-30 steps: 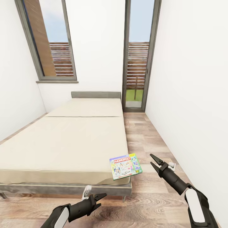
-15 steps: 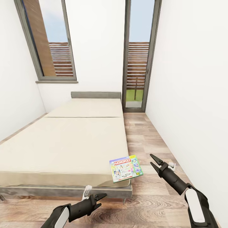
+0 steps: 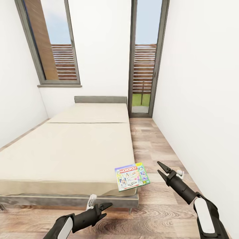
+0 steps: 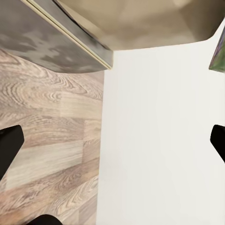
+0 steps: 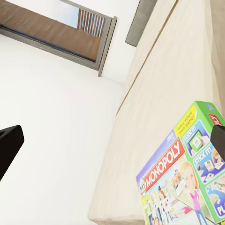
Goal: Put all the toys in the child's room - the three board games (two on the bed and one on the table), the two jigsaw puzzles on the table, and the tennis ball on the table - inside the toy box on the table in the child's room.
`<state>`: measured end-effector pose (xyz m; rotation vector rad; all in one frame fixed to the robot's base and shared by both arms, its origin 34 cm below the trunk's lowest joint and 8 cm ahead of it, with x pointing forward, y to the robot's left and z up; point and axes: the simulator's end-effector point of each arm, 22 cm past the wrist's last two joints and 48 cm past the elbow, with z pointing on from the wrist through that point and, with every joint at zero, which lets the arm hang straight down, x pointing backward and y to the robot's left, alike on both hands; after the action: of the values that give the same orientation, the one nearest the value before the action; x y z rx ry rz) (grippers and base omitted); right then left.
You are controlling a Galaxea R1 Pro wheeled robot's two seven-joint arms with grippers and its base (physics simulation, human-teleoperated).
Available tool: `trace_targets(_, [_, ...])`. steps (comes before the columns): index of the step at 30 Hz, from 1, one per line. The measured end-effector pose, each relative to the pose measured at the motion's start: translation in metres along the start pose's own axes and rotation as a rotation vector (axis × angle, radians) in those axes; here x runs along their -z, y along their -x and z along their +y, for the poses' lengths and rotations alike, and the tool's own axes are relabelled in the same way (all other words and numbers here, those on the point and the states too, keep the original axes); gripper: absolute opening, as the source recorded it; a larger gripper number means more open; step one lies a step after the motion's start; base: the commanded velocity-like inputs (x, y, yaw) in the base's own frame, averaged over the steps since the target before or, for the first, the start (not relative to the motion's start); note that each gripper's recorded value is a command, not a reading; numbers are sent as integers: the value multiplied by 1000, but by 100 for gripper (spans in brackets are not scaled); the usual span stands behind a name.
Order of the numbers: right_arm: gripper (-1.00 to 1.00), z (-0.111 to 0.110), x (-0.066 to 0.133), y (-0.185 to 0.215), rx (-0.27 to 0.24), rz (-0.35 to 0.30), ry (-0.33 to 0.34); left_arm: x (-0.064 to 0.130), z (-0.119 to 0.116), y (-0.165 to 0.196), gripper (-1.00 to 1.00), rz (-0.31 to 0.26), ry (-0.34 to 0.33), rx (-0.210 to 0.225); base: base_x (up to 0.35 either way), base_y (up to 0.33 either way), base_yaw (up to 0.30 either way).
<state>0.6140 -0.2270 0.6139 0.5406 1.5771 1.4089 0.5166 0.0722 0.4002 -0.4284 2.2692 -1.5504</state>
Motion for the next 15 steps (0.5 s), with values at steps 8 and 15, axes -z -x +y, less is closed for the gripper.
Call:
trace_targets(8, [100, 0, 0, 0, 1, 0, 0, -1, -1, 0, 100, 1, -2, -1, 0, 0, 0])
trace_targets(15, [100, 4, -1, 3, 1, -1, 0, 0, -5, 1, 100, 1, -2, 0, 0, 0, 0])
